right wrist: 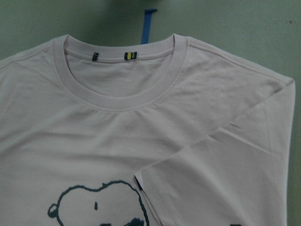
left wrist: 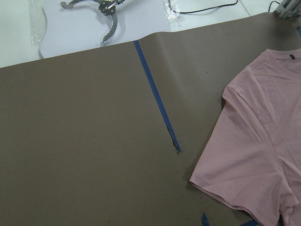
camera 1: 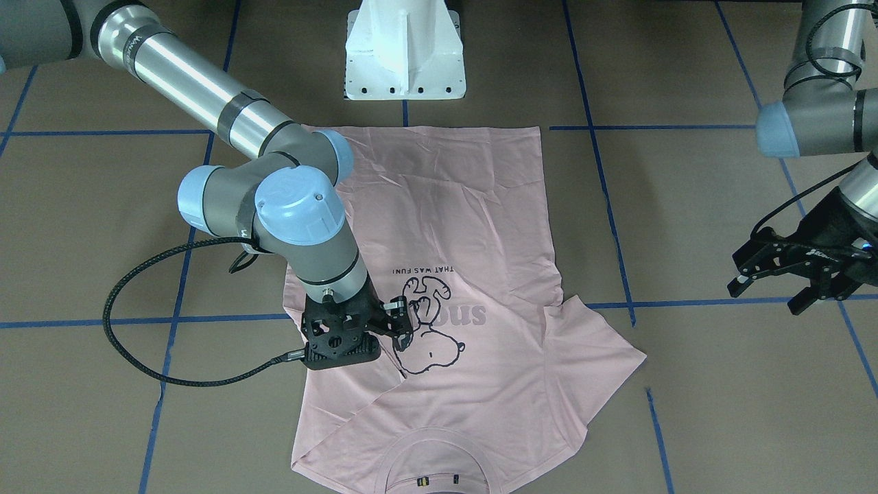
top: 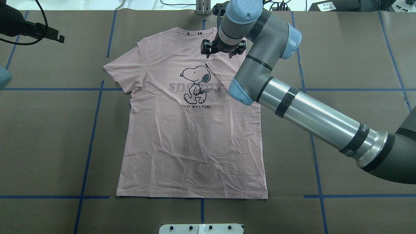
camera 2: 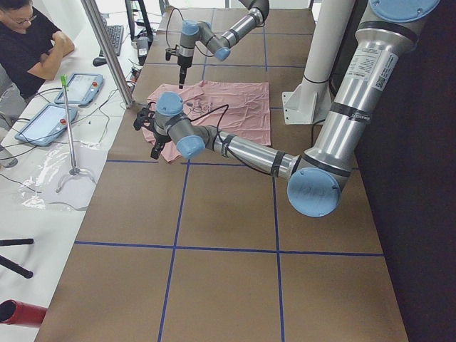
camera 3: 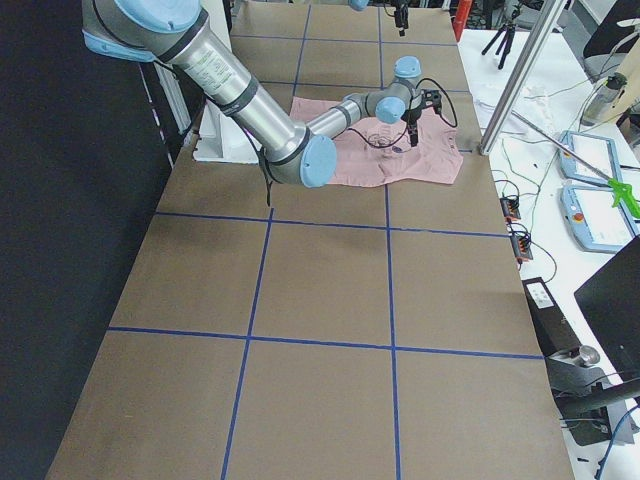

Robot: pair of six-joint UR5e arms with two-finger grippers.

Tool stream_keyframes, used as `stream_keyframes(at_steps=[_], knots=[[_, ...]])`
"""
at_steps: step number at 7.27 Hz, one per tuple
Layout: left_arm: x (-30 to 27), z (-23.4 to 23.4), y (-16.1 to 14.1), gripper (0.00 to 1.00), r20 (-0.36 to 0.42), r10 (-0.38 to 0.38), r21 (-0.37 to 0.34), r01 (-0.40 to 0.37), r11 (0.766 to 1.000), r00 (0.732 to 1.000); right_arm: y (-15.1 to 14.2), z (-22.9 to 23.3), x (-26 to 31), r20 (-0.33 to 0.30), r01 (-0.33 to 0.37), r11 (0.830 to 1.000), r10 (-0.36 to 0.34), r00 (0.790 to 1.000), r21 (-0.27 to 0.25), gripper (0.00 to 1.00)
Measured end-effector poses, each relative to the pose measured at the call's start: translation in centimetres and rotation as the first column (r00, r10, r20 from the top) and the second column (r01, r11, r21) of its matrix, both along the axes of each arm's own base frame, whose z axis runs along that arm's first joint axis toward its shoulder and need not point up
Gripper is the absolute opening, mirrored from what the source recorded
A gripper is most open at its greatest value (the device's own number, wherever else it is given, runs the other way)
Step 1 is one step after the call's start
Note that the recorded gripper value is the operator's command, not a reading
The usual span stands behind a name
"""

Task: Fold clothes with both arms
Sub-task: 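Grasp the sleeve with the right gripper and fold it inward toward the collar, then fold the other sleeve inward with the left gripper while the right gripper holds above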

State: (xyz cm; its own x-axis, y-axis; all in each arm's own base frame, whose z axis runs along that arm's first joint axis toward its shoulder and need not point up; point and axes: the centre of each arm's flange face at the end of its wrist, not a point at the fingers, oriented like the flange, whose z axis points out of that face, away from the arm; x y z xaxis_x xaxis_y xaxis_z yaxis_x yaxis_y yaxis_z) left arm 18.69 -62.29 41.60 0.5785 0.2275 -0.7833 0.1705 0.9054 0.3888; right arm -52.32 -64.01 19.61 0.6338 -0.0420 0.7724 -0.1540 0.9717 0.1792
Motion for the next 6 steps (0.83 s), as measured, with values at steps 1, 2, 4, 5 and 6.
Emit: stream_keyframes(at_steps=[1,2,4,5,6], knots=[[4.1,-0.6,0.4,1.00,0.006,-0.059,-0.050,0.059,0.997,0.998,1.9,-1.1,1.7,-0.048,0.008,0.997,-0.012,0.999,-0.083,1.00],[8.6,-0.9,1.1,0.98,0.021,-0.117,-0.091,0.118,0.989,0.993,4.0,-1.4,4.0,-0.090,0.006,0.990,-0.019,0.996,-0.141,1.00],[15.7,-0.2,1.0,0.97,0.078,-0.229,-0.127,0.237,0.963,0.970,8.3,0.4,8.9,-0.123,-0.001,0.983,-0.022,0.992,-0.183,1.00],[17.6,0.9,0.2,0.97,0.100,-0.271,-0.123,0.282,0.951,0.957,9.5,1.1,10.4,-0.123,-0.001,0.982,-0.022,0.992,-0.186,1.00],[18.9,2.4,-0.7,0.97,0.103,-0.297,-0.109,0.308,0.945,0.949,10.0,1.3,11.1,-0.117,0.003,0.982,-0.025,0.993,-0.190,1.00]])
